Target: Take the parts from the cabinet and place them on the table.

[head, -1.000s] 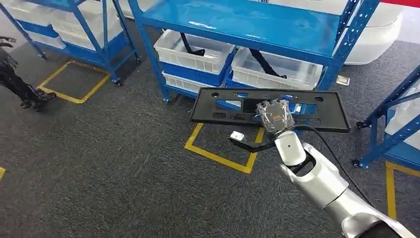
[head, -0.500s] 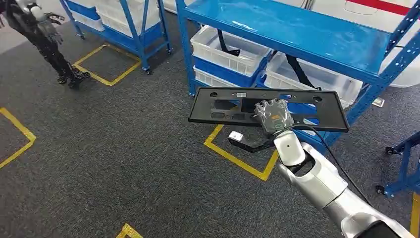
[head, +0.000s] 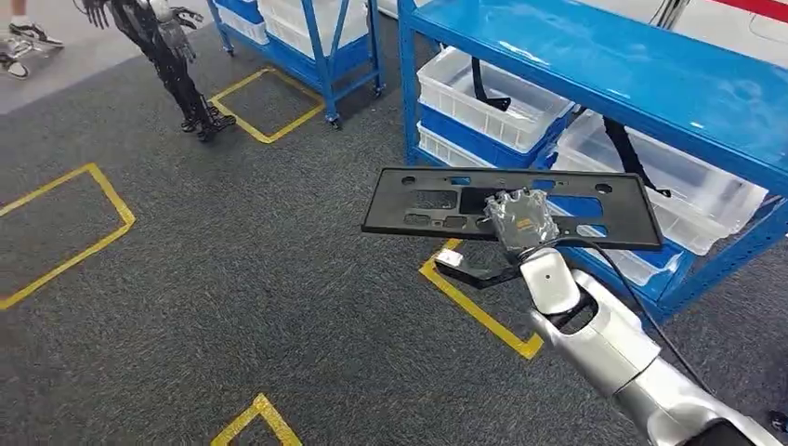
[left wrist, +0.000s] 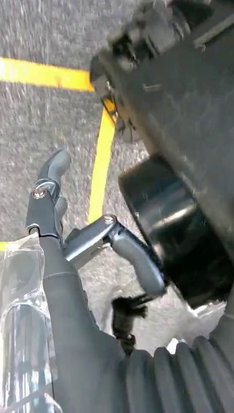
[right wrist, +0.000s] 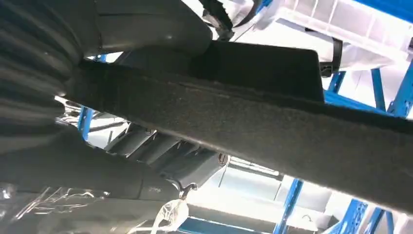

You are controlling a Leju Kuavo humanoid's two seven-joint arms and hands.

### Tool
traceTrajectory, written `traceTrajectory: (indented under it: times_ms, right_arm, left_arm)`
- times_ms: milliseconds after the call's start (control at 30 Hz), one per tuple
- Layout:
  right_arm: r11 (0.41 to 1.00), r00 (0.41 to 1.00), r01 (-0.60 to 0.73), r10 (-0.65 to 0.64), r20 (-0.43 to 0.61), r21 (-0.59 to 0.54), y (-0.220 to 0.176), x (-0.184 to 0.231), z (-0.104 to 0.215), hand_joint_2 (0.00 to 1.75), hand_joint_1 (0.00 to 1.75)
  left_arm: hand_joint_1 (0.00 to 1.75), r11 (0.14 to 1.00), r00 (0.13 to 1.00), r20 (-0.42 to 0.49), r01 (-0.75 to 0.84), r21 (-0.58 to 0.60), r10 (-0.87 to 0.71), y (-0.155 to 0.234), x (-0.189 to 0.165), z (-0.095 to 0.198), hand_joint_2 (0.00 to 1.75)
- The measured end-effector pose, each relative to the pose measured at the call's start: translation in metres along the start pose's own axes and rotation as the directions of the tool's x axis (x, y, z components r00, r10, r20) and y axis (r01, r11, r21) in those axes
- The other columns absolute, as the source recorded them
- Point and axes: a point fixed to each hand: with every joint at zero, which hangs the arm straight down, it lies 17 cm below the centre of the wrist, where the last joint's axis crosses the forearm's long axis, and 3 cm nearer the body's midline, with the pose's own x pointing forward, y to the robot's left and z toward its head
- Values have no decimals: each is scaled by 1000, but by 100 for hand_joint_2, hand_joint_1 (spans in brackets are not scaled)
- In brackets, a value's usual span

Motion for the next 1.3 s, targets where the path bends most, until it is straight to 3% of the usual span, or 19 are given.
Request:
traceTrajectory:
  times_ms: [1300]
  right_arm:
    - [1000, 1000, 18, -18, 4, -7, -2, 2, 1, 175, 175]
  left_arm:
    - [0, 999, 999, 9, -38, 23, 38, 7, 6, -1, 175]
